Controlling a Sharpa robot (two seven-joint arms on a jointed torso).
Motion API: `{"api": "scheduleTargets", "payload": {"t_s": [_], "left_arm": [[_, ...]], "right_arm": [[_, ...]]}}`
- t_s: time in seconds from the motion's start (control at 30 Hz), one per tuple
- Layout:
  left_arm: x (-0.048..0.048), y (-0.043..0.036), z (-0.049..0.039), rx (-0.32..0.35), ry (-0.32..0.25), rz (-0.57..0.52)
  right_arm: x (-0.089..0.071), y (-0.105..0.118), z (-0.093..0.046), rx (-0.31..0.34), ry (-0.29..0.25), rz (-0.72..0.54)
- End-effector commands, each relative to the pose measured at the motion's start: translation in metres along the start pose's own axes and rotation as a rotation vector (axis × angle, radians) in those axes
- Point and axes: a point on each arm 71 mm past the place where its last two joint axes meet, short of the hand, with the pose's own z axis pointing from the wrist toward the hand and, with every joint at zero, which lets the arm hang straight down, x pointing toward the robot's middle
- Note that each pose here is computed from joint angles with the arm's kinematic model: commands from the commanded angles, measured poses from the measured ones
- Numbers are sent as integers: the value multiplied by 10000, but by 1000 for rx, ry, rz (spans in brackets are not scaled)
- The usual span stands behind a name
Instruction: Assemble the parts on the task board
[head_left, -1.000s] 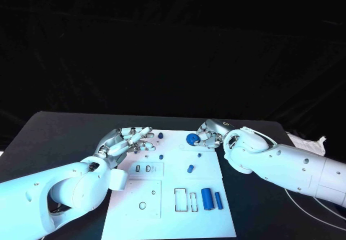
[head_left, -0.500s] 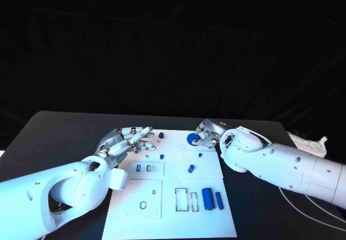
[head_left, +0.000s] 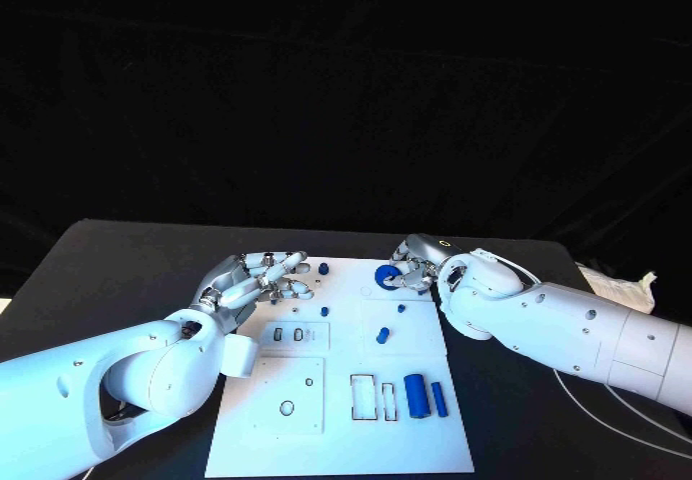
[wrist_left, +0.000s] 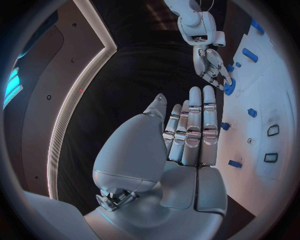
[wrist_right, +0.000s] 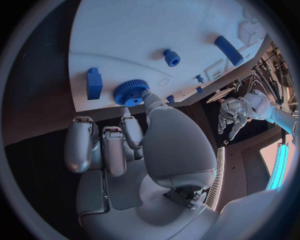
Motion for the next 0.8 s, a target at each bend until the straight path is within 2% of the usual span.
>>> {"api": "scheduleTargets", "payload": {"t_s": [0.03,0.57,0.7,0.8], "left_arm": [[21,-10,5,7,16,-7],[20,-8,6,6,17,-7],[19,-8,6,6,17,-7],[20,-8,6,6,18,-8]], "right_arm": [[14,-5,6,5,23,-24],[64,21,27,-3,68,-90],[47,50,28,-19,34,-94],[4,96,22,-43,-39,-91]]}}
